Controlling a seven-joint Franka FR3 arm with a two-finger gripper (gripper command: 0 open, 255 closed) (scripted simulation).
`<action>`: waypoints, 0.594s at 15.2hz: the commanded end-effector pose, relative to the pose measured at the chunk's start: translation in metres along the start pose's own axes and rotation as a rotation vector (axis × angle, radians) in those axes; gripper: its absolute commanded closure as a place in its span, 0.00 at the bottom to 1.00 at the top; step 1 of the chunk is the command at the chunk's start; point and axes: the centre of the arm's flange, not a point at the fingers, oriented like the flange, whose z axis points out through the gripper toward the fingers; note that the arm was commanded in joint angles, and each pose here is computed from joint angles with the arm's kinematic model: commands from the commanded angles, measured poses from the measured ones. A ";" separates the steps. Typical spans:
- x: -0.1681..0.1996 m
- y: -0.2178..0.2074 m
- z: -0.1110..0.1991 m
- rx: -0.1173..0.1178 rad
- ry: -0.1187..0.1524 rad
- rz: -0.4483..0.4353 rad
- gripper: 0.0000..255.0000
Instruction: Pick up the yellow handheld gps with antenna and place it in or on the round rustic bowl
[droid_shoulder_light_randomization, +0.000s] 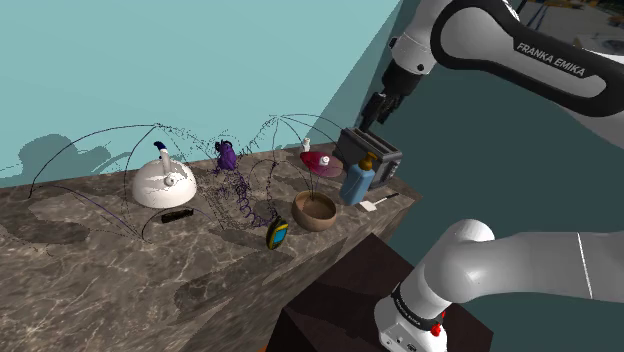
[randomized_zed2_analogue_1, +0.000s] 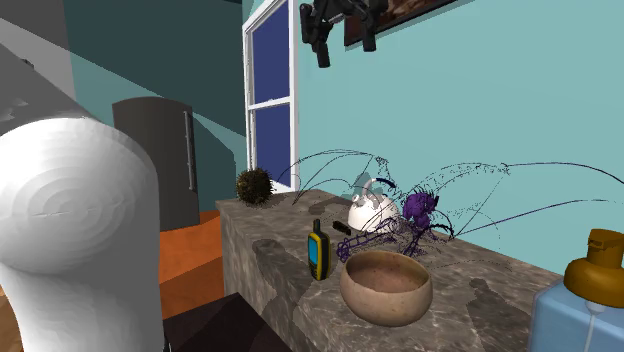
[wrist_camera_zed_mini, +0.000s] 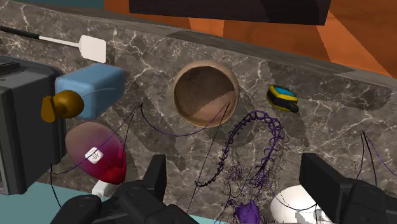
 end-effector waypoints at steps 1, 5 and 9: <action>0.000 0.000 0.000 0.000 0.000 0.000 0.00; 0.024 -0.030 0.042 -0.017 -0.042 -0.081 0.00; 0.043 -0.061 0.085 -0.035 -0.084 -0.162 0.00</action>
